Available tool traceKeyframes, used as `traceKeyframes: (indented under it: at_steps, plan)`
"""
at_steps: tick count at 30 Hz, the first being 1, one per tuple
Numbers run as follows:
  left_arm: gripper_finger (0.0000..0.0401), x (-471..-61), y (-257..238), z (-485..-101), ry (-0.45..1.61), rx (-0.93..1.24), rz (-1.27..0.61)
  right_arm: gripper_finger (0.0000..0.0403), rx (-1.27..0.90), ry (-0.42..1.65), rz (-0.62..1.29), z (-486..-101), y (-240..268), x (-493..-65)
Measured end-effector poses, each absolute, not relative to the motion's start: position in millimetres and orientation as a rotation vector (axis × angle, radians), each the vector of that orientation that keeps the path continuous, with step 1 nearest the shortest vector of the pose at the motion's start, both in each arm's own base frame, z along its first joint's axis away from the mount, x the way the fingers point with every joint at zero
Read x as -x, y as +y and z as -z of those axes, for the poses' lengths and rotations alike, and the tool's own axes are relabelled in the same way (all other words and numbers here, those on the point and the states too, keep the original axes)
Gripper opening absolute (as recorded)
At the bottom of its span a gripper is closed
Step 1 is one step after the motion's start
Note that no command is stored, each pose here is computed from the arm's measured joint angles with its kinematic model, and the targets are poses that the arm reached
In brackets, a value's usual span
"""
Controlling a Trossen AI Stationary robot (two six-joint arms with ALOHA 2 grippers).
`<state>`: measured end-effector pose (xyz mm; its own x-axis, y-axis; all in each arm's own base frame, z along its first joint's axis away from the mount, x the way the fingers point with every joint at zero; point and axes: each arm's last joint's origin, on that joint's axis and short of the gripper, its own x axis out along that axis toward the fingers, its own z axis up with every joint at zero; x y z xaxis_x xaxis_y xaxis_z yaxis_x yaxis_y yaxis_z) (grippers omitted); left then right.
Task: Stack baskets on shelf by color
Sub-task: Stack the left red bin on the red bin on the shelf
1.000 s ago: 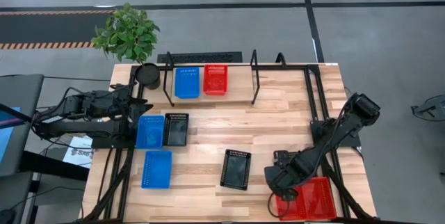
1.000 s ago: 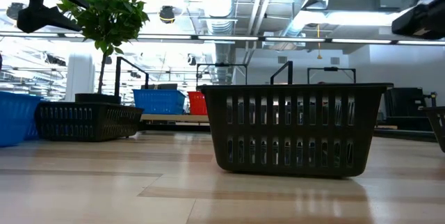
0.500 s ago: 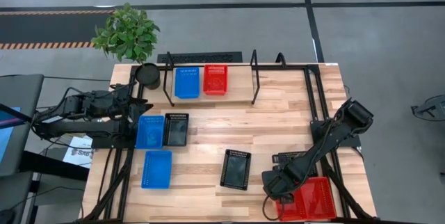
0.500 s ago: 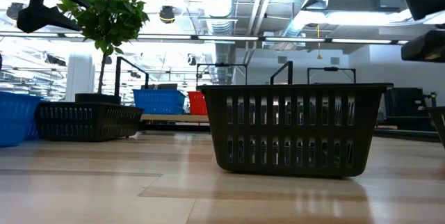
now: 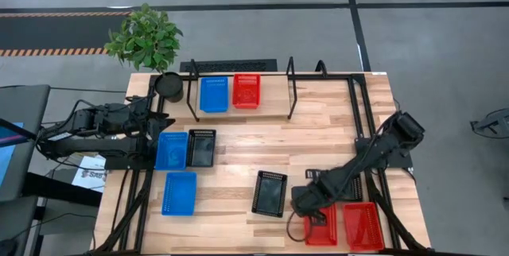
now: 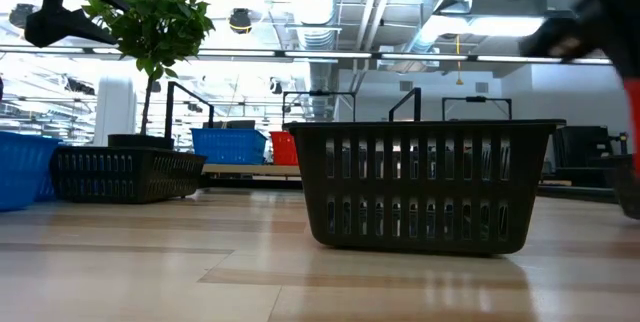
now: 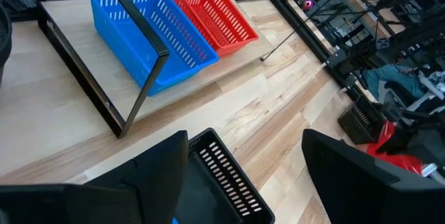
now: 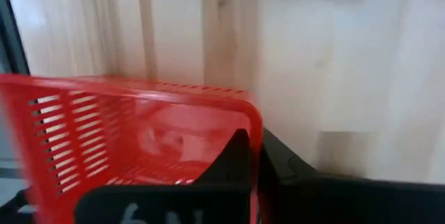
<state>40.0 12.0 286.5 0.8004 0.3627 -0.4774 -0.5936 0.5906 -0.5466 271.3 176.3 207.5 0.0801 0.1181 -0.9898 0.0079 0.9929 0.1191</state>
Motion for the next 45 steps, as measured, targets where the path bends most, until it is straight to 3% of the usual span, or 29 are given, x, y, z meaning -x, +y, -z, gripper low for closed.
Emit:
traceKeyframes:
  at_steps: [8,12,27,35,45]
  plan:
    - [0.0269,-40,12,-286,0.334,0.751,-0.568,0.0008,-0.11,1.512,-0.075,-269,136,-283]
    - [0.0269,-40,12,-286,0.336,0.744,-0.566,0.001,-0.072,1.399,-0.063,-302,105,-294]
    - [0.0269,-40,12,-287,0.336,0.739,-0.567,0.0008,0.014,0.974,0.155,-377,-108,-344]
    - [0.0269,-40,12,-287,0.334,0.737,-0.572,0.001,0.039,0.882,0.177,-381,-207,-366]
    - [0.0269,-40,12,-286,0.334,0.738,-0.573,0.0011,0.074,0.842,0.118,-348,-269,-374]
